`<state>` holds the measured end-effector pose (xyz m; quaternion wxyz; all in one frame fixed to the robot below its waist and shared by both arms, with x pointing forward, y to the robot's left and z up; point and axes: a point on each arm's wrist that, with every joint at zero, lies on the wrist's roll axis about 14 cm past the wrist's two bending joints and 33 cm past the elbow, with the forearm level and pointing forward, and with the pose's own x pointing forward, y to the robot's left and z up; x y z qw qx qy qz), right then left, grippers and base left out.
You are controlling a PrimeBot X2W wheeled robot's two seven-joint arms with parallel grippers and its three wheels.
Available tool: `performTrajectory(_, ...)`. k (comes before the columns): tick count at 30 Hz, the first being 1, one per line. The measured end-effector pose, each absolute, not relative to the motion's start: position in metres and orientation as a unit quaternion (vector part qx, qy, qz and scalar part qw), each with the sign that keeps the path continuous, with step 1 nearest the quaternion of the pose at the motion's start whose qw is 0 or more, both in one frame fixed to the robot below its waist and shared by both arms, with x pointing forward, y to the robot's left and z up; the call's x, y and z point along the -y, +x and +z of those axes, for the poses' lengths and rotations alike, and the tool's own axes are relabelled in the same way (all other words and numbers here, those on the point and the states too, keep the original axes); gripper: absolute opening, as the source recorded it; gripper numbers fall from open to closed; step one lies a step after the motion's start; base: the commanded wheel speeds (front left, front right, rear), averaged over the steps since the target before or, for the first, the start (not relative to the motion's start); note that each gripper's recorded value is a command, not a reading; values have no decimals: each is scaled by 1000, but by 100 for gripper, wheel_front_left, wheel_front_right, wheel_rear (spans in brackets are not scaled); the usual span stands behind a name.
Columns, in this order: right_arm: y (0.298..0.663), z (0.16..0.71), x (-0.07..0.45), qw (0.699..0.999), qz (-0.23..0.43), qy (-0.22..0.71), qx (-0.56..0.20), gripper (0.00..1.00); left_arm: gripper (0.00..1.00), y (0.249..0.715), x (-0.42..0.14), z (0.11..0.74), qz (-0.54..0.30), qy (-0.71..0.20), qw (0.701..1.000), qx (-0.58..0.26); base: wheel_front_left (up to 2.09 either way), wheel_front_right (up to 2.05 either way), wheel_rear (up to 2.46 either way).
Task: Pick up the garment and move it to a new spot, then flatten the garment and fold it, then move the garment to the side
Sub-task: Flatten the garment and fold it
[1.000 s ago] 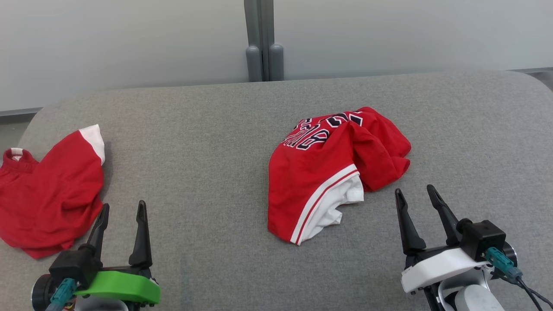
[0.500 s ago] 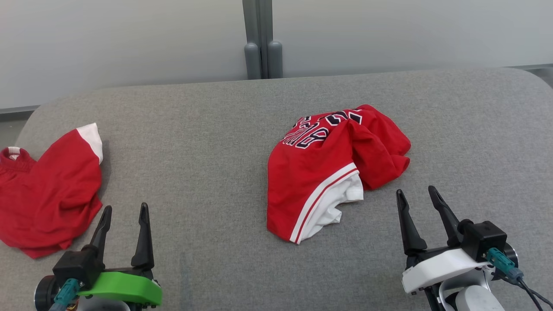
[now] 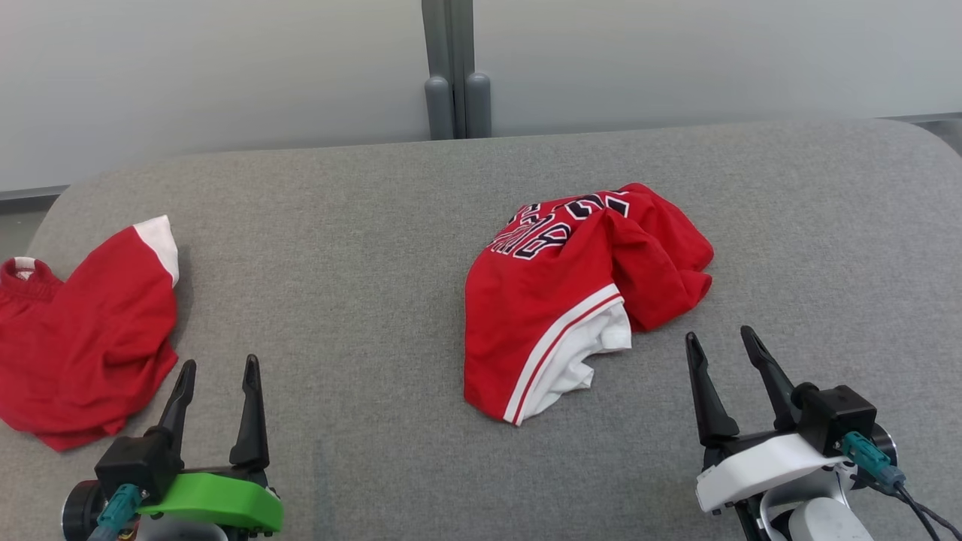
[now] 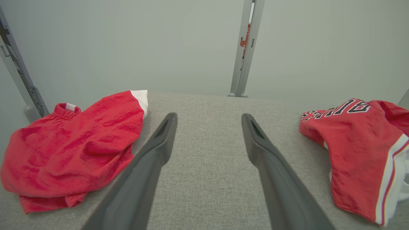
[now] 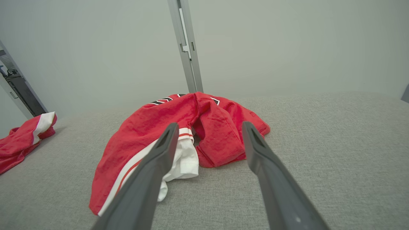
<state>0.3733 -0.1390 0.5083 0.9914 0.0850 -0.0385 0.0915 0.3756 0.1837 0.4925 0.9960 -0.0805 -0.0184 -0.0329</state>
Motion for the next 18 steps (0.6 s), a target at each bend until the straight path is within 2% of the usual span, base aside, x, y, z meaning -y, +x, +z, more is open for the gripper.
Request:
performTrajectory(11, 371, 508, 143, 992, 86, 85, 39, 100, 100, 378, -161, 490, -66, -77, 995, 12, 0, 0, 0)
performTrajectory(18, 372, 505, 144, 992, 83, 87, 33, 100, 100, 383, -107, 482, -146, -69, 987, -7, 0, 0, 0)
